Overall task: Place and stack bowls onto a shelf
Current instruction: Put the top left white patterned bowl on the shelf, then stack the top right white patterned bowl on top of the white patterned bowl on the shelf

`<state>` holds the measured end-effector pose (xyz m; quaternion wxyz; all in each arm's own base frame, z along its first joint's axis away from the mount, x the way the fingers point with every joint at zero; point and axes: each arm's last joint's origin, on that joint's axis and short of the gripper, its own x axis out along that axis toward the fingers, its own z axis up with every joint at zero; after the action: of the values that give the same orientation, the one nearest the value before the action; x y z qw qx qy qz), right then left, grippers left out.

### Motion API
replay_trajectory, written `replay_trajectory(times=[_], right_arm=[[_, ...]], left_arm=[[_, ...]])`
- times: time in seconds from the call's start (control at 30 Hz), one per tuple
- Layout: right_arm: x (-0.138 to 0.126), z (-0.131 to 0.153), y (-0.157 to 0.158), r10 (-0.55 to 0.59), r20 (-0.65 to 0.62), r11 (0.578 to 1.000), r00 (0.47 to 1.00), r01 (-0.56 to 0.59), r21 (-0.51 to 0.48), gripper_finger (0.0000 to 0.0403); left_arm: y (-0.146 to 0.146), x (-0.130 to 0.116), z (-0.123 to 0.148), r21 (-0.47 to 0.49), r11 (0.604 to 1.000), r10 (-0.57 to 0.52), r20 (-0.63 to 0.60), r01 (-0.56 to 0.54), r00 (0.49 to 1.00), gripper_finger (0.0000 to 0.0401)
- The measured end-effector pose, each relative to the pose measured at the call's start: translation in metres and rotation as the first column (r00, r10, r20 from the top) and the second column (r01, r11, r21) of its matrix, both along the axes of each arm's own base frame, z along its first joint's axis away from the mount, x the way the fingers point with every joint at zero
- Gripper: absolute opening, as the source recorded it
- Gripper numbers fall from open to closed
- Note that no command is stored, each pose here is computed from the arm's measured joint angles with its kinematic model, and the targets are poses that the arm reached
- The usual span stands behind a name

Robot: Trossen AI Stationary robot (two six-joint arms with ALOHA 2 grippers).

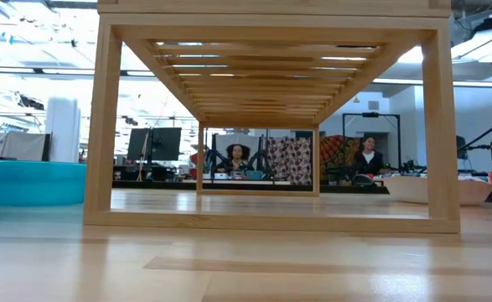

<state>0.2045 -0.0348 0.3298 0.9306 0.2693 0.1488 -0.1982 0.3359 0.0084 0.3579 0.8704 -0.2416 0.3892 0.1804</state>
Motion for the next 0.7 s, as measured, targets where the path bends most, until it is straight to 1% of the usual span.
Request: replay_trajectory(times=[0.17, 0.27, 0.33, 0.43, 0.5, 0.57, 0.63, 0.7], right_arm=[[0.000, 0.000, 0.000, -0.004, 0.004, 1.000, 1.000, 0.004, 0.009, 0.0249], [0.000, 0.001, 0.000, -0.002, 0.010, 1.000, 1.000, 0.002, 0.008, 0.0249], [0.001, 0.001, 0.000, -0.002, 0.016, 1.000, 1.000, 0.002, 0.008, 0.0249], [0.001, 0.002, 0.000, -0.001, 0.028, 1.000, 1.000, 0.001, 0.006, 0.0249], [0.001, 0.003, 0.000, 0.000, 0.031, 1.000, 1.000, 0.000, 0.005, 0.0249], [0.000, 0.003, 0.000, 0.002, 0.034, 1.000, 0.999, -0.002, 0.001, 0.0249], [0.000, 0.004, 0.000, 0.002, 0.043, 1.000, 0.999, -0.002, 0.000, 0.0249], [0.000, 0.004, 0.000, 0.002, 0.045, 1.000, 0.999, -0.002, -0.001, 0.0249]], left_arm=[[0.012, -0.002, 0.011, 0.041, 0.999, -0.012, 0.012, 0.011, 1.000, 0.0132], [0.020, -0.009, 0.024, 0.073, 0.997, -0.024, 0.012, 0.023, 1.000, 0.0136], [0.024, -0.016, 0.037, 0.109, 0.994, -0.025, 0.039, 0.021, 0.999, 0.0137], [0.026, -0.037, 0.058, 0.184, 0.983, -0.005, 0.096, -0.013, 0.995, 0.0137], [0.024, -0.058, 0.073, 0.243, 0.969, 0.016, 0.151, -0.053, 0.988, 0.0137], [0.019, -0.077, 0.082, 0.298, 0.950, 0.026, 0.220, -0.093, 0.975, 0.0137], [0.014, -0.096, 0.083, 0.316, 0.940, 0.026, 0.308, -0.128, 0.951, 0.0137], [0.010, -0.112, 0.079, 0.308, 0.941, 0.001, 0.416, -0.142, 0.909, 0.0137]])
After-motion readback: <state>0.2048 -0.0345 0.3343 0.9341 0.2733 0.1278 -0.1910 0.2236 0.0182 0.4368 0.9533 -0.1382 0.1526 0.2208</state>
